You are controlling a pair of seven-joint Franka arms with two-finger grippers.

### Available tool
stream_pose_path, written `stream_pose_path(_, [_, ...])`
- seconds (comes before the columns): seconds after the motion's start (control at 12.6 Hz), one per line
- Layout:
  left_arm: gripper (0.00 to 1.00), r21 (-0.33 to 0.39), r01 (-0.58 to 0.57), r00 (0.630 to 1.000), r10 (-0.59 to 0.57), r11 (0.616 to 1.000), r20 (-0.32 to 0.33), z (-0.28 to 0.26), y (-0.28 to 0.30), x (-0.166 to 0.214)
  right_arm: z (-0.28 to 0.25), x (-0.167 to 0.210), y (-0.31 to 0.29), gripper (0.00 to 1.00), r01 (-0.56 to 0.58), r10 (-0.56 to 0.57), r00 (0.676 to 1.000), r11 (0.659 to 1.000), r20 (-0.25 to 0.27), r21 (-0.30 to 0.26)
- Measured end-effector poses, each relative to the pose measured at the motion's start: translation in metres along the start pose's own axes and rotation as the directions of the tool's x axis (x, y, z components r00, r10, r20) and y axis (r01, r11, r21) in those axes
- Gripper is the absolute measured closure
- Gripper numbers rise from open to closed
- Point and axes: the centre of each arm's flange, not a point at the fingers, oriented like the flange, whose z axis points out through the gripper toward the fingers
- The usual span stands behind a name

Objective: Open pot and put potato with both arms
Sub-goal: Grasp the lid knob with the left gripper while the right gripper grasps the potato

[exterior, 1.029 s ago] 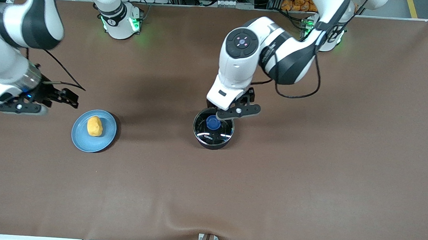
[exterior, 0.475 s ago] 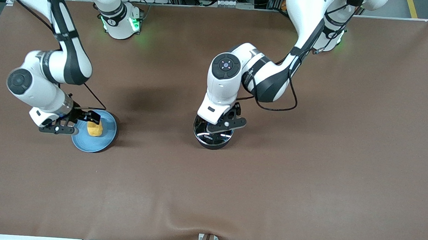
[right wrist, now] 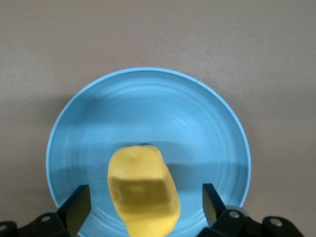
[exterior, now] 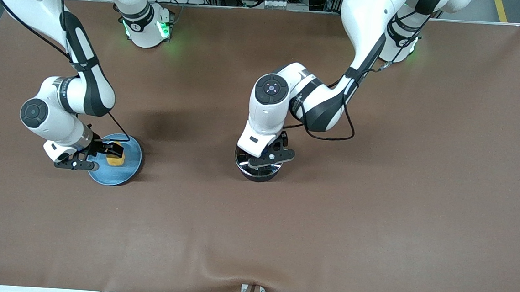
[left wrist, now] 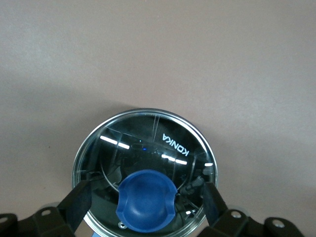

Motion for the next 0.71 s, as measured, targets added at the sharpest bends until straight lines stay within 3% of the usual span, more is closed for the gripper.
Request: stream_pose_path(0.71, [0.0, 0.026, -0.049, 0.999, 0.049, 0.998, 0.013, 0.022, 0.006, -0.016, 0.034, -0.005, -0.001, 0.03, 0.02, -0.02, 0.999, 1.0, 0.037, 0.003])
